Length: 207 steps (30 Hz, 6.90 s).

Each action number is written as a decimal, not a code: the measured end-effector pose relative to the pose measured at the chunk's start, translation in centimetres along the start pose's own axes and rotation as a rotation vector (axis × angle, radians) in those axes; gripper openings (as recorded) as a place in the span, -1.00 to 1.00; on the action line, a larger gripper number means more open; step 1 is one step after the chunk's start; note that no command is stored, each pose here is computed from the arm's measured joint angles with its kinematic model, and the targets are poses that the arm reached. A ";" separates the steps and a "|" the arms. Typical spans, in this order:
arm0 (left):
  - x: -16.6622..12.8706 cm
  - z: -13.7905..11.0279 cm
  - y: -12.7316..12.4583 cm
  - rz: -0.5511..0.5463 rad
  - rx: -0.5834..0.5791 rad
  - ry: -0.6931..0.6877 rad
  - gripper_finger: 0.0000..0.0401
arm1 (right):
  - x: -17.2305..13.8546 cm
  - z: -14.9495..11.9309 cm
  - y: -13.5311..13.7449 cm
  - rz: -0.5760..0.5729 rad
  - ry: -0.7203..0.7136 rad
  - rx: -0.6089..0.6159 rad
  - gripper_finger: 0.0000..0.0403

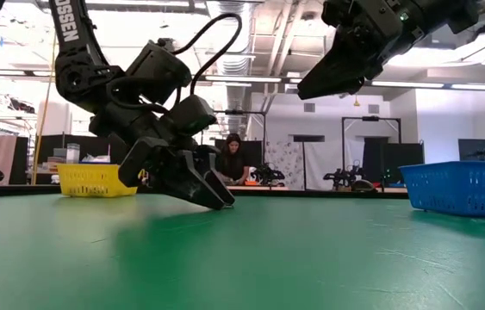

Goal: Sort Halloween decoration
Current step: Put the black spider toy into the blue bin

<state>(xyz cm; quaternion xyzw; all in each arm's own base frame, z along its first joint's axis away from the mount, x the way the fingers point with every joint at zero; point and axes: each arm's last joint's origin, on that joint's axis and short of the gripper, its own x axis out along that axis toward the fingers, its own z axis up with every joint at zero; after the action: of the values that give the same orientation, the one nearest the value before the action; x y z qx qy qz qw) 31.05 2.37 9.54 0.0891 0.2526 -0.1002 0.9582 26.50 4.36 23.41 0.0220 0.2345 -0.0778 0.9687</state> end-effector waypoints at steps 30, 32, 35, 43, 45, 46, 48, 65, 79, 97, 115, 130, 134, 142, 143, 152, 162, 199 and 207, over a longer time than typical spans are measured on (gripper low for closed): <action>-0.5 0.3 0.2 0.000 -0.003 0.020 -0.70 | 0.0 0.0 0.0 0.000 0.000 0.001 -0.14; -1.1 0.9 0.1 -0.031 -0.029 0.002 -0.71 | 0.0 0.0 0.0 0.000 0.000 0.001 -0.14; -2.7 2.9 0.0 -0.109 -0.044 -0.076 -0.72 | 0.0 0.0 0.0 0.000 0.000 0.002 -0.14; -5.2 6.2 -1.6 -0.057 -0.154 -0.135 -0.72 | 0.0 0.0 0.0 -0.001 0.000 0.002 -0.14; -4.9 5.8 -1.9 0.108 -0.365 -0.079 -0.72 | 0.0 0.0 0.0 -0.001 0.000 0.003 -0.14; -4.8 5.6 -2.1 0.175 -0.456 -0.060 -0.71 | 0.0 0.0 0.0 -0.001 0.000 0.005 -0.14; -4.7 5.5 -2.8 0.253 -0.572 -0.049 -0.67 | 0.0 0.0 0.0 -0.002 0.001 0.008 -0.14; -2.1 5.1 -9.8 0.526 -0.656 -0.131 -0.09 | -0.6 -0.2 1.8 0.064 -0.014 0.037 -0.14; 3.6 2.8 -10.4 0.724 -0.679 -0.018 -0.04 | -1.6 -0.8 4.3 0.154 -0.003 0.014 -0.14; 2.9 1.2 -11.3 0.773 -0.677 0.116 -0.41 | -1.9 -1.2 4.8 0.170 0.023 -0.020 -0.14; 2.8 2.1 -10.6 0.750 -0.620 0.102 -0.62 | -1.9 -1.4 4.8 0.166 0.034 -0.025 -0.14; 2.4 8.9 -10.0 0.294 -0.525 -0.228 -0.66 | -5.7 0.4 4.1 0.206 -0.061 0.004 -0.14; 2.6 8.9 -9.4 0.245 -0.458 -0.176 -0.65 | -7.1 0.2 4.8 0.176 -0.077 -0.023 -0.14; 3.1 8.4 -10.4 0.132 -0.010 -0.067 -0.28 | -7.4 -0.3 5.7 0.149 -0.084 -0.074 -0.14; 3.1 8.3 -10.3 0.132 0.019 -0.061 -0.22 | -7.4 -0.3 5.7 0.147 -0.086 -0.072 -0.14; 5.4 6.4 -6.6 -0.056 0.047 -0.080 -0.01 | -7.2 -0.2 5.3 0.131 -0.084 -0.057 -0.14; 8.1 4.4 -4.8 -0.153 0.025 -0.048 -0.06 | -7.2 -0.2 5.4 0.135 -0.083 -0.056 -0.14; 5.3 4.1 -5.7 -0.117 -0.053 0.025 -0.07 | -7.2 -0.4 5.2 0.127 -0.063 -0.070 -0.14; 5.0 2.9 -5.9 -0.120 -0.046 0.073 -0.07 | -7.2 -0.3 5.3 0.130 -0.074 -0.063 -0.14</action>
<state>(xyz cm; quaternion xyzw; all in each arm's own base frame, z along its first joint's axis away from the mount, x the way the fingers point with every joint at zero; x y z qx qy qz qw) 35.23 -4.64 8.82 0.0554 0.2947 -0.1486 0.9423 20.94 10.60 26.49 0.0038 0.1990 -0.0082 0.9800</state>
